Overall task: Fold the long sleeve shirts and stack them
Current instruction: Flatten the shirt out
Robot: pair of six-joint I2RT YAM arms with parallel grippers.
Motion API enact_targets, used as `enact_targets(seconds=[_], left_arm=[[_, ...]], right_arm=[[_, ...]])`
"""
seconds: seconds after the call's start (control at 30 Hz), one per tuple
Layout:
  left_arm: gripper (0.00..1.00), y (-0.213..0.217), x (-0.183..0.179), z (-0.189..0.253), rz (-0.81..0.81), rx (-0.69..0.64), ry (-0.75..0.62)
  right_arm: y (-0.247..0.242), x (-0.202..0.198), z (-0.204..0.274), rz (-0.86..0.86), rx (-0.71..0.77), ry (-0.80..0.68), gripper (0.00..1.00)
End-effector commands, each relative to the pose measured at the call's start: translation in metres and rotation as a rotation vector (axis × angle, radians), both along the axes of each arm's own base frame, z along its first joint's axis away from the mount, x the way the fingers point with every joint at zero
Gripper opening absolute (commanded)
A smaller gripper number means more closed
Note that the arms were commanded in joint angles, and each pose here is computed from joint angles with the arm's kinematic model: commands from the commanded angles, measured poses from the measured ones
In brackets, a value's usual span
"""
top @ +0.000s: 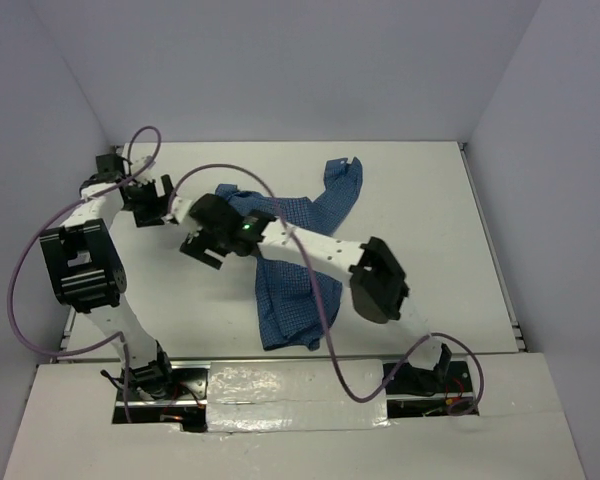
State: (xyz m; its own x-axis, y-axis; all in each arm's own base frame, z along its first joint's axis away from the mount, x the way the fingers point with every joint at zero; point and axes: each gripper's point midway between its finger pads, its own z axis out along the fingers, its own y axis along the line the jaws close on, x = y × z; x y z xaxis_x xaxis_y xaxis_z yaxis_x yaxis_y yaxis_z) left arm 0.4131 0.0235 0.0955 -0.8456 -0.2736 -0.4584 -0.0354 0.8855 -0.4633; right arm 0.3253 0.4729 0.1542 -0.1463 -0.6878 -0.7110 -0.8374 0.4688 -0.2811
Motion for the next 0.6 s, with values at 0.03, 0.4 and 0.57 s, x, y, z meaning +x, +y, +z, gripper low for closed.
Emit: enact_targets(seconds=[0.03,0.4,0.57], left_arm=[[0.96,0.054,0.018,0.028,0.135,0.08,-0.083],[0.96,0.063,-0.004,0.019,0.124,0.189,-0.075],[0.96,0.069,-0.005,0.023,0.132,0.225,-0.08]], right_arm=[[0.023,0.03,-0.032,-0.028,-0.08,-0.004,0.92],[0.058,0.057,-0.095,-0.289,0.146,0.2,0.89],[0.057,0.063,-0.112,-0.388,0.175,0.239,0.59]])
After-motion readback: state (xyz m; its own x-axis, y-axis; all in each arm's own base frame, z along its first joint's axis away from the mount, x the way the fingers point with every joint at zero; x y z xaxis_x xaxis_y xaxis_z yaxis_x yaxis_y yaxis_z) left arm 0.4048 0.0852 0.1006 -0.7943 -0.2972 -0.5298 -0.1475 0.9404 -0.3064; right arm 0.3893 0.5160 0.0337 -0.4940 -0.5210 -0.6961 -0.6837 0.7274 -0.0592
